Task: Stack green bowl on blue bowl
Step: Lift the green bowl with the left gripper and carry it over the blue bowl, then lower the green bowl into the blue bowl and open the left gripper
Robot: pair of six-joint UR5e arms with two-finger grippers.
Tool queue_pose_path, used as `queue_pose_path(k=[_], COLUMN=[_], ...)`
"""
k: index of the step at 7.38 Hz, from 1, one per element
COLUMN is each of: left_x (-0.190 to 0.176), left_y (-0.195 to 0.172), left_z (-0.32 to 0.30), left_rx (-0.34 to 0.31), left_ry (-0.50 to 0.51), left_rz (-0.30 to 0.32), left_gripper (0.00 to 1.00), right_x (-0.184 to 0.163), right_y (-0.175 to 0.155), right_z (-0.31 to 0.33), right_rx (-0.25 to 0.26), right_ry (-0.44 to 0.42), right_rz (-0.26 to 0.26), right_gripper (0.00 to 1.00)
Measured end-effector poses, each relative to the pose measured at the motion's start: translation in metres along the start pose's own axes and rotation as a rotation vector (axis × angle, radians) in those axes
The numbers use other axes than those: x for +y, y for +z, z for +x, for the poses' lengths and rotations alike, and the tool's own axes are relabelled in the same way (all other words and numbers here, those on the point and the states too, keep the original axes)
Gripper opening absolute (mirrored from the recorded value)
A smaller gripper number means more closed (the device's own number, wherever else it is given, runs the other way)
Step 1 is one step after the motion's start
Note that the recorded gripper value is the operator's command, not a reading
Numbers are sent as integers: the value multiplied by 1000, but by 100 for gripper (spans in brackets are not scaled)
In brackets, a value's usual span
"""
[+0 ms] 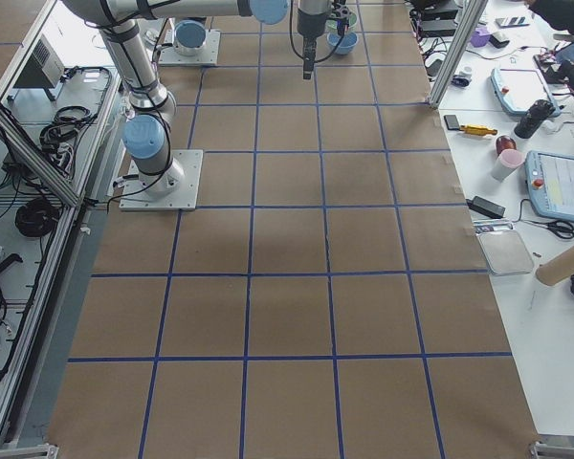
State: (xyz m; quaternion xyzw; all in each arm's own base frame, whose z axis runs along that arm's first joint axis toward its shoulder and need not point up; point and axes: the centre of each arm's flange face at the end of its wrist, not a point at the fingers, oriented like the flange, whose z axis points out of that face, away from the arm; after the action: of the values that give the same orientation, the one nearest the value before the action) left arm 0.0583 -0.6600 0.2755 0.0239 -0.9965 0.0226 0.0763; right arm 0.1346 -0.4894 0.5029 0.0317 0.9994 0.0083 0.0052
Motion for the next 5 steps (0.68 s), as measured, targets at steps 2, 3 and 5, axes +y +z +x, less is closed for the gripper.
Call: queue_pose_path(k=[2, 3, 5], left_x=[-6, -7, -8], left_y=[15, 17, 23], left_z=[11, 11, 6], left_rx=[7, -4, -38], left_ry=[13, 22, 37], left_rz=[-1, -5, -17], left_gripper=[0, 0, 8], right_x=[0, 0, 0], right_y=[0, 0, 0], right_z=[0, 0, 0], right_rx=[0, 0, 0], right_ry=[0, 0, 0], right_rz=[0, 0, 0], right_gripper=[100, 100, 100])
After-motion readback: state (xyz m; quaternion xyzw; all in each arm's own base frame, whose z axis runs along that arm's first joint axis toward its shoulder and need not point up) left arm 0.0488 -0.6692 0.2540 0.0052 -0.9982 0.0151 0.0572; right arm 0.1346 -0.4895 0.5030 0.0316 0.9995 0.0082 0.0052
